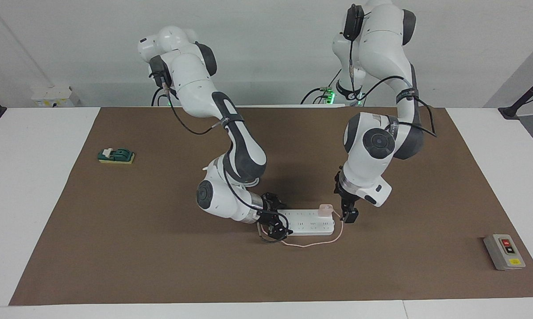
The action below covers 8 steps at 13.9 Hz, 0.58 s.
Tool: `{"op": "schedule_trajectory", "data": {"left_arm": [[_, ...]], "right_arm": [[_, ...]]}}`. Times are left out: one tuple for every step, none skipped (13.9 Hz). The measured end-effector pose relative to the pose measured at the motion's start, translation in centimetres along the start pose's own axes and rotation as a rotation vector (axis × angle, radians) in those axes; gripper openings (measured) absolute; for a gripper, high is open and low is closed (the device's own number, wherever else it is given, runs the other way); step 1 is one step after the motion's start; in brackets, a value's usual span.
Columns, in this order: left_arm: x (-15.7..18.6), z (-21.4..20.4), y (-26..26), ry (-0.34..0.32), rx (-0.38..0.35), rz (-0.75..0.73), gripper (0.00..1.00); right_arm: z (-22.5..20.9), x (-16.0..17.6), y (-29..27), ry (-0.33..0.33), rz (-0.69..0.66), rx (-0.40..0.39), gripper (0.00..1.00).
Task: Unplug charger and place it aside
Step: 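Move the left gripper to the pink charger while the right gripper holds the strip, then close the left gripper on the pink charger plugged into the strip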
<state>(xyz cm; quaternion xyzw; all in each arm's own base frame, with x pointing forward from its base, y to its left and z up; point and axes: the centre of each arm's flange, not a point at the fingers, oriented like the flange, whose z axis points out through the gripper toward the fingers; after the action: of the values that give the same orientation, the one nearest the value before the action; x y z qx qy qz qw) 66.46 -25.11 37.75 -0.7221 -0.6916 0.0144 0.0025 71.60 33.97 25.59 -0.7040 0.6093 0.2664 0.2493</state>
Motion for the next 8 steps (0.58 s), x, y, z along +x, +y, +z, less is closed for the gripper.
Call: {"op": "schedule_trajectory", "data": {"left_arm": [[0.0, 0.1, 0.0, 0.000, 0.001, -0.003, 1.00], [-0.2, 0.2, 0.0, -0.001, 0.001, -0.005, 1.00], [-0.5, 0.2, 0.0, -0.002, 0.000, -0.009, 1.00], [-0.9, 0.2, -0.1, -0.002, -0.002, -0.015, 1.00], [-1.5, 0.3, -0.3, -0.003, -0.002, -0.018, 1.00], [-2.1, 0.5, -0.5, -0.002, -0.001, -0.021, 1.00], [-2.6, 0.7, -0.6, -0.002, -0.002, -0.023, 1.00], [-3.1, 0.9, -0.6, -0.003, -0.006, -0.023, 1.00]], "right_arm": [[0.3, 0.2, 0.0, 0.003, -0.004, 0.003, 1.00], [0.7, 0.3, 0.0, 0.006, -0.008, 0.008, 1.00], [1.0, 0.4, 0.1, 0.009, -0.009, 0.012, 1.00], [1.2, 0.3, 0.1, 0.010, -0.010, 0.017, 1.00], [1.1, 0.3, 0.0, 0.010, -0.004, 0.018, 0.96], [1.1, 0.3, 0.0, 0.011, -0.004, 0.018, 0.96], [1.1, 0.3, 0.0, 0.011, -0.004, 0.018, 0.96], [1.1, 0.3, 0.0, 0.011, -0.004, 0.019, 0.96]]}}
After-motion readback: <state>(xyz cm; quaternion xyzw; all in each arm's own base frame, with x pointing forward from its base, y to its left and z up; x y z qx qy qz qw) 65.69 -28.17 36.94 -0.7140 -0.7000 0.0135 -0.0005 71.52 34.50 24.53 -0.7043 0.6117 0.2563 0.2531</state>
